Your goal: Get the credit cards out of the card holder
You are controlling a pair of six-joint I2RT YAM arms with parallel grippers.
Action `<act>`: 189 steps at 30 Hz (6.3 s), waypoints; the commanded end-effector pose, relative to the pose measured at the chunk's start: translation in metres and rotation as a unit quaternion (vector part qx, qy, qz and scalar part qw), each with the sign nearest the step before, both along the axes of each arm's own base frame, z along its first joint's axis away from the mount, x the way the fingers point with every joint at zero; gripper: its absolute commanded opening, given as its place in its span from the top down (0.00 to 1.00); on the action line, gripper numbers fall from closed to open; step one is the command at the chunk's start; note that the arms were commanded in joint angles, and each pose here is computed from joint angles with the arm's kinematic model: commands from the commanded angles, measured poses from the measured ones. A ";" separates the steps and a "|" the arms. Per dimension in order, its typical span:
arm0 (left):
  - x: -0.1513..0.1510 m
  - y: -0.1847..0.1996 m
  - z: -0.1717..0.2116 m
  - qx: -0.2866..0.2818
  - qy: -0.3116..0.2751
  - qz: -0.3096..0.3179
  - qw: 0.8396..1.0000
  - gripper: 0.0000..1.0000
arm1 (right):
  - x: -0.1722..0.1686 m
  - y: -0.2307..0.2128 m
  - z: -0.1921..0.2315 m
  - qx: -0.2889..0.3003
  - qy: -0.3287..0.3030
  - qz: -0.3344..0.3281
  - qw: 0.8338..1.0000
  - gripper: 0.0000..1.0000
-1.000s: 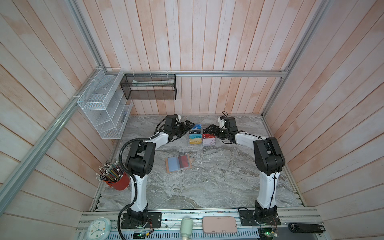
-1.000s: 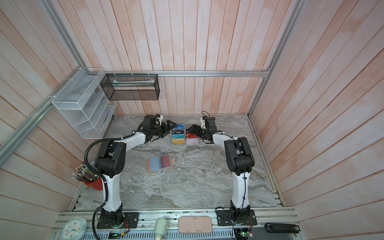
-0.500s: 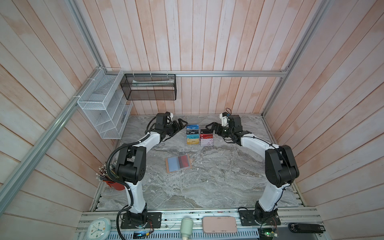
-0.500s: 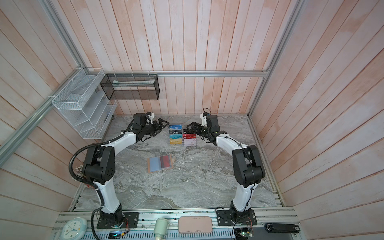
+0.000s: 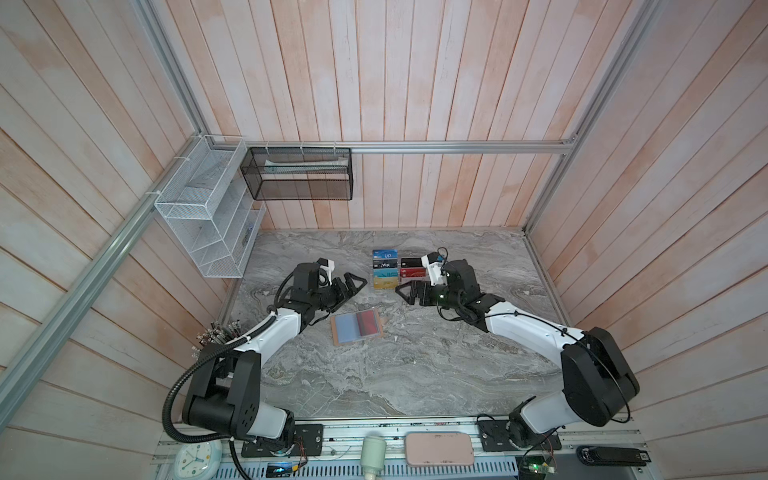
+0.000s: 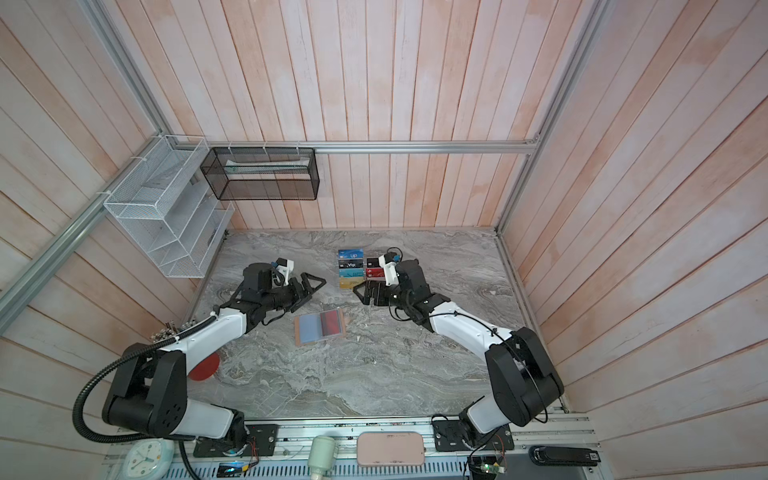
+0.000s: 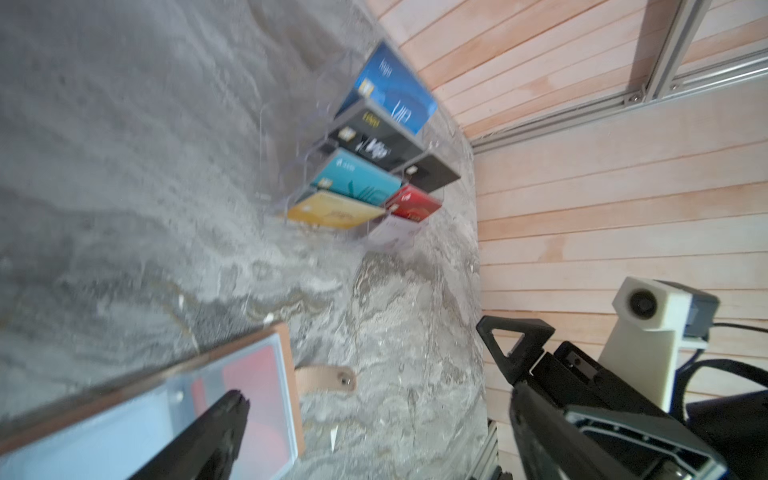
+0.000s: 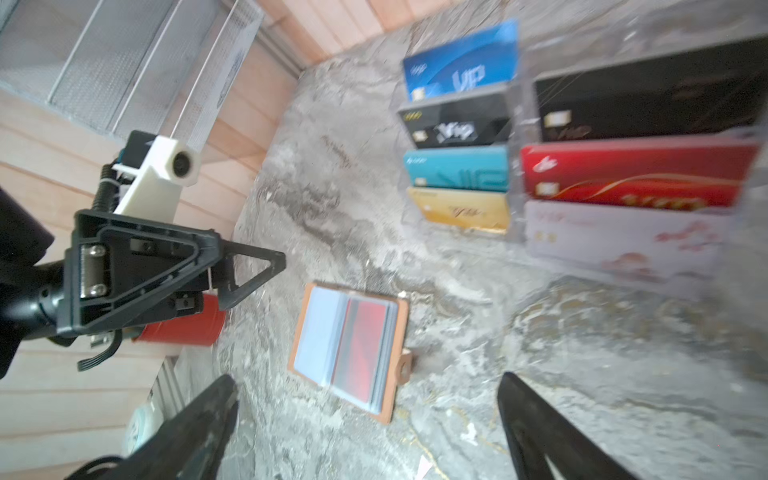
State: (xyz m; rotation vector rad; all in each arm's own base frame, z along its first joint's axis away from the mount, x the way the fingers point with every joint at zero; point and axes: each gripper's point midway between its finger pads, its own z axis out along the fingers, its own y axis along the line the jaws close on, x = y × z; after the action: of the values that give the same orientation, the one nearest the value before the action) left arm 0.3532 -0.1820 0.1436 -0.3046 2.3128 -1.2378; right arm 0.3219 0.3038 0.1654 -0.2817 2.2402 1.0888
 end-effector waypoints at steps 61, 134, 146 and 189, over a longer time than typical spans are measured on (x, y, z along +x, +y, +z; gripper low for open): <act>-0.040 0.021 -0.094 -0.121 0.128 0.023 0.984 0.00 | -0.071 0.092 -0.102 0.001 0.077 0.103 0.992 0.02; -0.037 0.027 -0.115 -0.120 0.148 0.028 0.981 0.00 | -0.064 0.094 -0.087 -0.017 0.050 0.048 0.997 0.02; -0.036 0.027 -0.115 -0.119 0.148 0.030 0.981 0.00 | -0.065 0.107 -0.090 -0.007 0.057 0.060 0.997 0.02; -0.037 0.027 -0.117 -0.118 0.151 0.030 0.981 0.00 | -0.077 0.103 -0.107 -0.008 0.076 0.065 0.995 0.02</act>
State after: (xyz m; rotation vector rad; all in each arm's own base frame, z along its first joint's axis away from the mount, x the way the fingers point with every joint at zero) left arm 0.3243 -0.1652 0.0636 -0.5185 2.2797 -1.6252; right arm 0.2529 0.4050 0.0656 -0.3571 2.3718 1.1823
